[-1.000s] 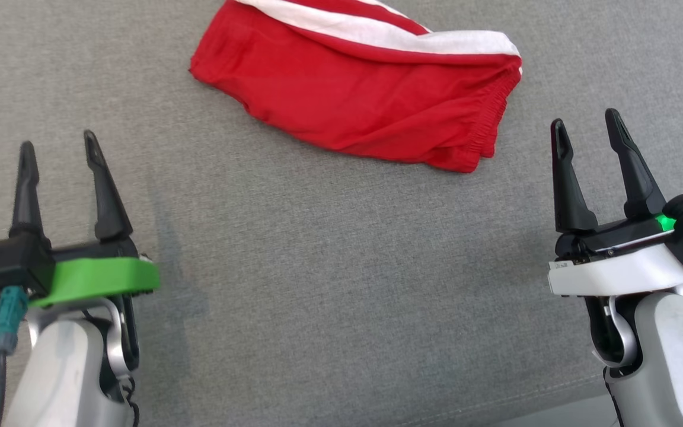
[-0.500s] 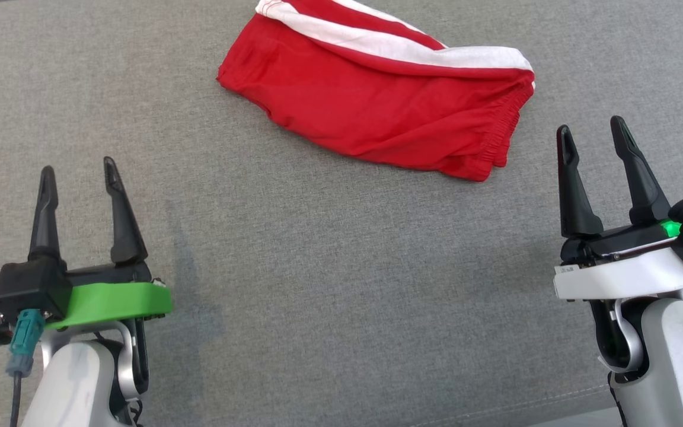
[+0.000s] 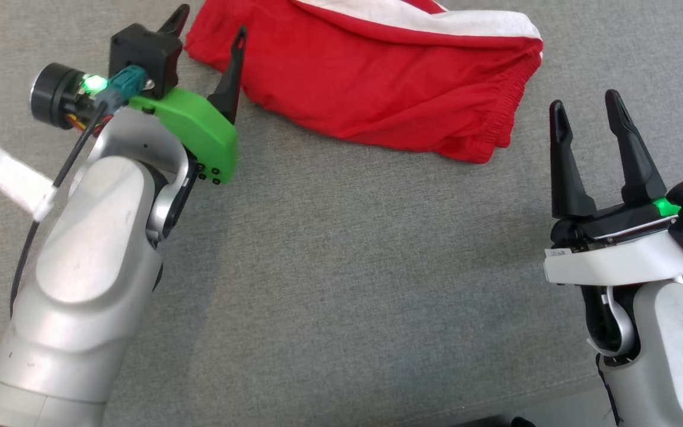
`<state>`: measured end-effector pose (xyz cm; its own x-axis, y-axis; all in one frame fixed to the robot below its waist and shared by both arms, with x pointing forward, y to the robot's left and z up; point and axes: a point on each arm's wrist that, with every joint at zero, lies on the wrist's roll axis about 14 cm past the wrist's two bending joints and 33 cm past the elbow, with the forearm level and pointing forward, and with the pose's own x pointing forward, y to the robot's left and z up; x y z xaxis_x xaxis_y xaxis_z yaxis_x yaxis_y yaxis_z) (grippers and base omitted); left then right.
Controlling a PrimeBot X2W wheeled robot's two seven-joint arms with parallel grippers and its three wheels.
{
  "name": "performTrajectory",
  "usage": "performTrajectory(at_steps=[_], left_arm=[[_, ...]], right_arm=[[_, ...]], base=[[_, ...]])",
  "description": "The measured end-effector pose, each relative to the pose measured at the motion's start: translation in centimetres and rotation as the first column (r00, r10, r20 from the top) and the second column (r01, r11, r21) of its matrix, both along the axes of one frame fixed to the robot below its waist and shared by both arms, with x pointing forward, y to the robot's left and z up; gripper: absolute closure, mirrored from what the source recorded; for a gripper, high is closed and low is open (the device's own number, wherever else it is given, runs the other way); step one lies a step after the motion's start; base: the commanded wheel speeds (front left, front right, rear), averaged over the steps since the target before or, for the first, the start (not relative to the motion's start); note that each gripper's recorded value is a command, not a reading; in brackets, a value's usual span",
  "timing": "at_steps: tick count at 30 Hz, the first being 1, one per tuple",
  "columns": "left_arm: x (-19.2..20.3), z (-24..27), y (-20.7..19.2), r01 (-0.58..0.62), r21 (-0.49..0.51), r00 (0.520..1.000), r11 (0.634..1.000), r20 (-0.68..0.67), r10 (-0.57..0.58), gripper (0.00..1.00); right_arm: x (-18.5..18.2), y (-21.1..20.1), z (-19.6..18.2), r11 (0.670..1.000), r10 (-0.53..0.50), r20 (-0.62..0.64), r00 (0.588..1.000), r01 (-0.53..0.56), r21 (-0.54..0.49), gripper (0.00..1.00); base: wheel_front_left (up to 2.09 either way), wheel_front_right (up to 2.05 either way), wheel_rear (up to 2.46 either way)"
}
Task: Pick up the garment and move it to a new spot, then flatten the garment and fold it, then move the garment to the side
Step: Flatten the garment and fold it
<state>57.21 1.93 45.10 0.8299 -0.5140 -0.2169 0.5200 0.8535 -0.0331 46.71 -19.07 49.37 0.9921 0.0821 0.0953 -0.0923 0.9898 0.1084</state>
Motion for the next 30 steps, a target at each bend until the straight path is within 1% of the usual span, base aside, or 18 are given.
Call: performTrajectory(at_steps=[2, 5, 9, 12, 16, 17, 18, 19, 23, 30], left_arm=[[0.4, -2.4, -0.7, 0.029, 0.048, 0.996, 0.998, -0.082, -0.025, 0.0], [1.5, -5.5, -0.7, 0.041, 0.114, 0.985, 0.993, -0.17, -0.021, 0.0], [2.8, -8.6, 0.1, 0.033, 0.197, 0.973, 0.98, -0.23, 0.013, 0.0], [3.8, -9.7, 0.6, 0.018, 0.252, 0.967, 0.968, -0.252, 0.048, 0.0], [4.1, -10.9, 0.5, 0.022, 0.278, 0.944, 0.96, -0.322, 0.071, 0.0], [4.0, -11.0, 0.4, 0.03, 0.277, 0.935, 0.96, -0.347, 0.071, 0.12], [3.9, -11.0, 0.3, 0.035, 0.278, 0.931, 0.96, -0.359, 0.07, 0.81], [3.7, -11.1, 0.2, 0.044, 0.278, 0.925, 0.959, -0.375, 0.067, 1.0], [3.0, -10.8, -0.3, 0.065, 0.263, 0.917, 0.963, -0.397, 0.047, 1.0], [1.1, -10.4, 1.5, -0.014, 0.178, 0.933, 0.984, -0.352, 0.077, 1.0]], right_arm=[[0.0, -0.1, -0.4, 1.0, -0.008, -0.008, 1.0, 0.008, 0.007, 0.0], [0.0, -0.7, -1.0, 1.0, -0.025, -0.018, 1.0, 0.025, 0.007, 0.0], [-0.2, -1.5, -2.0, 0.999, -0.051, -0.045, 0.998, 0.051, 0.004, 0.0], [-0.4, -2.0, -2.5, 0.998, -0.068, -0.059, 0.996, 0.068, -0.003, 0.0], [-0.6, -2.4, -3.1, 0.997, -0.081, -0.076, 0.994, 0.081, -0.002, 0.0], [-0.5, -2.4, -3.2, 0.997, -0.081, -0.077, 0.994, 0.081, -0.001, 0.0], [-0.5, -2.4, -3.2, 0.997, -0.08, -0.077, 0.994, 0.08, 0.0, 0.0], [-0.5, -2.3, -3.2, 0.997, -0.078, -0.078, 0.994, 0.079, 0.001, 0.0], [-0.4, -2.0, -2.9, 0.998, -0.068, -0.07, 0.995, 0.068, 0.006, 0.0], [-0.9, -1.7, -2.3, 0.998, -0.057, -0.064, 0.996, 0.058, 0.002, 0.0]], base=[[0.0, 0.0, 0.0], [0.0, 0.0, 0.0], [0.0, 0.0, 0.0], [0.0, 0.0, 0.0], [0.0, 0.0, 0.0], [0.0, 0.0, 0.0], [0.0, 0.0, 0.0], [0.0, 0.0, 0.0], [0.0, 0.0, 0.0], [0.0, 0.0, 0.0]])
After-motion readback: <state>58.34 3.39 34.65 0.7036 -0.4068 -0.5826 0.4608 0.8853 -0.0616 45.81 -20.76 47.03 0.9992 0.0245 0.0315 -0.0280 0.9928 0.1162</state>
